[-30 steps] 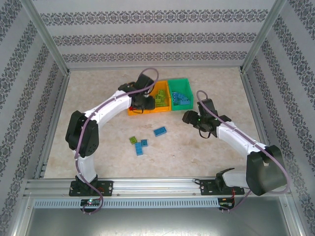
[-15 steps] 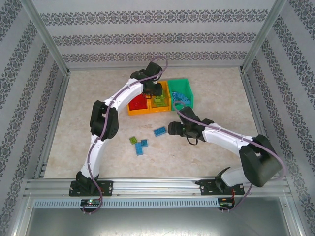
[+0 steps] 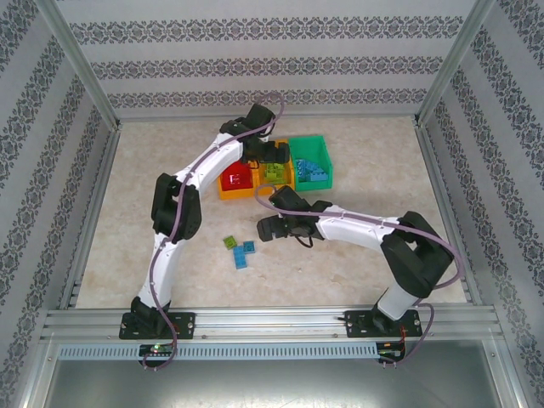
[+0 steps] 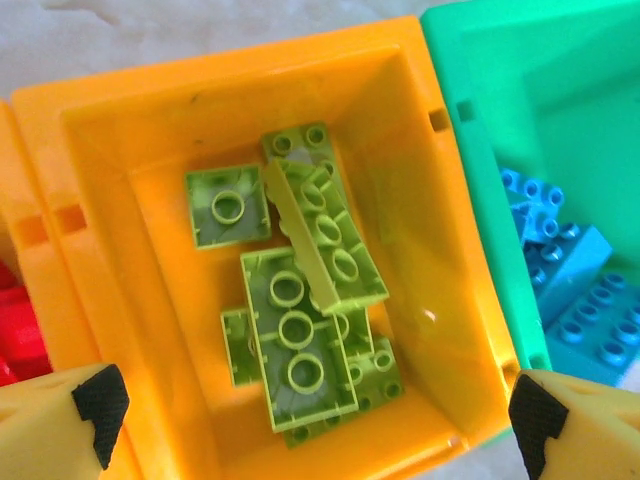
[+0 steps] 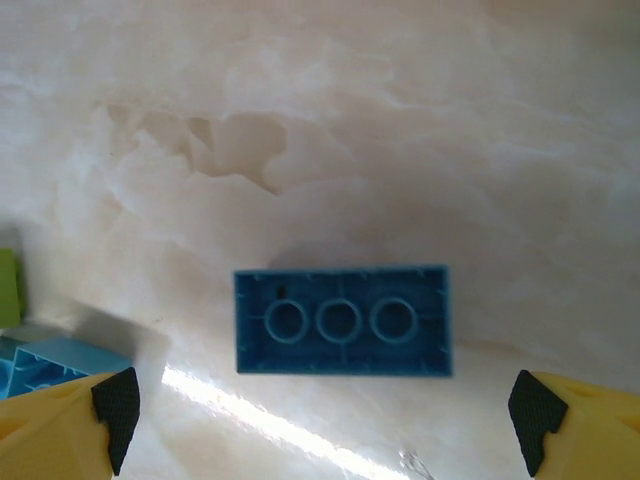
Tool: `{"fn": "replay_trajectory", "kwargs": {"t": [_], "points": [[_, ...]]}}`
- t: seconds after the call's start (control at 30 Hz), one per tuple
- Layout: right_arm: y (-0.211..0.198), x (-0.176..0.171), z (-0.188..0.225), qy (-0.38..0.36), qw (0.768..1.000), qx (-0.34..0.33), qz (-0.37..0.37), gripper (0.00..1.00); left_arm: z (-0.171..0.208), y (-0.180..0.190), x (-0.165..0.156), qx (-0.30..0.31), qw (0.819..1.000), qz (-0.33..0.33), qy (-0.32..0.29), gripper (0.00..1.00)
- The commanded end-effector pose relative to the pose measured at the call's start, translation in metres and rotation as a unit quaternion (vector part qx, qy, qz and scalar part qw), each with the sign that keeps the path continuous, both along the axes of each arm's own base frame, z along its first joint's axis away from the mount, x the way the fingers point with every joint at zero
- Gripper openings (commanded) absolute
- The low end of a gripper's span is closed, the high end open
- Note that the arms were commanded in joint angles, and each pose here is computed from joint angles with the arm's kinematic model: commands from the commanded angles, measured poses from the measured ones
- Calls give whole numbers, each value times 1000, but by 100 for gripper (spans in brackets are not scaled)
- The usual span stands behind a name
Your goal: Sort the legos into containers by color
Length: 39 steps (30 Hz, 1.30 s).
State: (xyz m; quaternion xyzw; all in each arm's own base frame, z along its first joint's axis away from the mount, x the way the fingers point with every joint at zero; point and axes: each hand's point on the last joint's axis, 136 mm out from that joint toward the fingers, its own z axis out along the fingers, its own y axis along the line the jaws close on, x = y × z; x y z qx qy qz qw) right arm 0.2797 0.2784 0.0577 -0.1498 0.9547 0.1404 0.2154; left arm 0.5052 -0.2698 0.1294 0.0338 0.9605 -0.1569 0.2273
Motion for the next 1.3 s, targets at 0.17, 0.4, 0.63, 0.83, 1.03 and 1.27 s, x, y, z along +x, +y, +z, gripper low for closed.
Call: {"fn": "replay_trajectory", "kwargs": {"t": [0.17,0.4,0.63,0.83,1.03,1.27], "points": [[0,10,-18,11,997,-77,25,98,56,19,-30,-33,999,12,-40,100],[0,13,-36,30,993,-110,28,90,45,52,-59,-34,998,48,-36,99],[-4,12,-44,42,991,-122,20,73,29,87,-87,-24,996,83,-13,99],[-6,22,-14,-2,994,-109,7,58,21,110,-103,-9,994,104,-8,99],[-16,55,48,-62,997,-40,-32,56,11,118,-117,0,994,108,9,99],[-77,120,76,-66,986,8,-153,54,2,127,-138,13,993,112,30,100]]}}
